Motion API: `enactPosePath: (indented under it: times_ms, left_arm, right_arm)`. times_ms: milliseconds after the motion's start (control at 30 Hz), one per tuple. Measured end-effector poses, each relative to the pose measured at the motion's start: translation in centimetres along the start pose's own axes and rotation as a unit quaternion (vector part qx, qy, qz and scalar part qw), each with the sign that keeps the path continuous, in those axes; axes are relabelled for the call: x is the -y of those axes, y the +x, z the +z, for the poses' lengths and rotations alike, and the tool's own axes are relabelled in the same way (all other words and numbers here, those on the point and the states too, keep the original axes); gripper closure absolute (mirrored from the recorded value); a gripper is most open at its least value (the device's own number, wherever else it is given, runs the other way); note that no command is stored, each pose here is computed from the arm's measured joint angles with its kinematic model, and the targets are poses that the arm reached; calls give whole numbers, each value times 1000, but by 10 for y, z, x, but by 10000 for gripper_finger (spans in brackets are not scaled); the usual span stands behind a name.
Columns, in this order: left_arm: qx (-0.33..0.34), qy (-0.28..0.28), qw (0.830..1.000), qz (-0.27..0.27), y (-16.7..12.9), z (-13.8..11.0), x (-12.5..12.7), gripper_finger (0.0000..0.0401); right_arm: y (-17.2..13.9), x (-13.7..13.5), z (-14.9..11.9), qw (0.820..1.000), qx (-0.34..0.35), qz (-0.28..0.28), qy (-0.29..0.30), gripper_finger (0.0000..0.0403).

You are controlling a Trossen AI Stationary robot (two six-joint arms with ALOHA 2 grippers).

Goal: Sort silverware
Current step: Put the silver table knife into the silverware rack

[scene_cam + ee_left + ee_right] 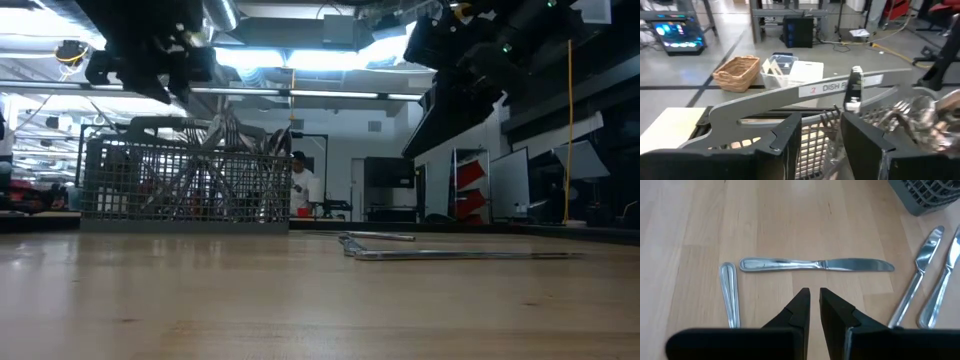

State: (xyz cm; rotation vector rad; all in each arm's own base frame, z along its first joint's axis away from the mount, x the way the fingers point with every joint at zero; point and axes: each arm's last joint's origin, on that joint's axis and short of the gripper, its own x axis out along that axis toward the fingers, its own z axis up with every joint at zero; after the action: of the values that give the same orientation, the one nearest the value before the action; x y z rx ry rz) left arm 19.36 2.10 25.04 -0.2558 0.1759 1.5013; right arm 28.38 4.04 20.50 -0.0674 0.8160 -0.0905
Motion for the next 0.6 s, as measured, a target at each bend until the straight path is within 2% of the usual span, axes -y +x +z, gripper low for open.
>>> enactPosePath:
  times_ms: [167, 367, 500, 600]
  left_arm:
    - [2, -27, 999, -37, -13, 7, -5, 272]
    - [-19, -51, 993, -109, -32, 12, 0, 272]
    - [-60, -51, 981, -177, -46, 13, 14, 272]
    - [-101, -54, 963, -244, -55, 13, 29, 272]
  right_arm:
    - [-7, 1, 5, 999, -40, -4, -8, 356]
    - [-14, 2, 6, 997, -79, -7, -17, 356]
    - [-23, 5, 4, 995, -93, -9, -18, 356]
    - [-32, 7, 3, 995, -95, -10, -2, 356]
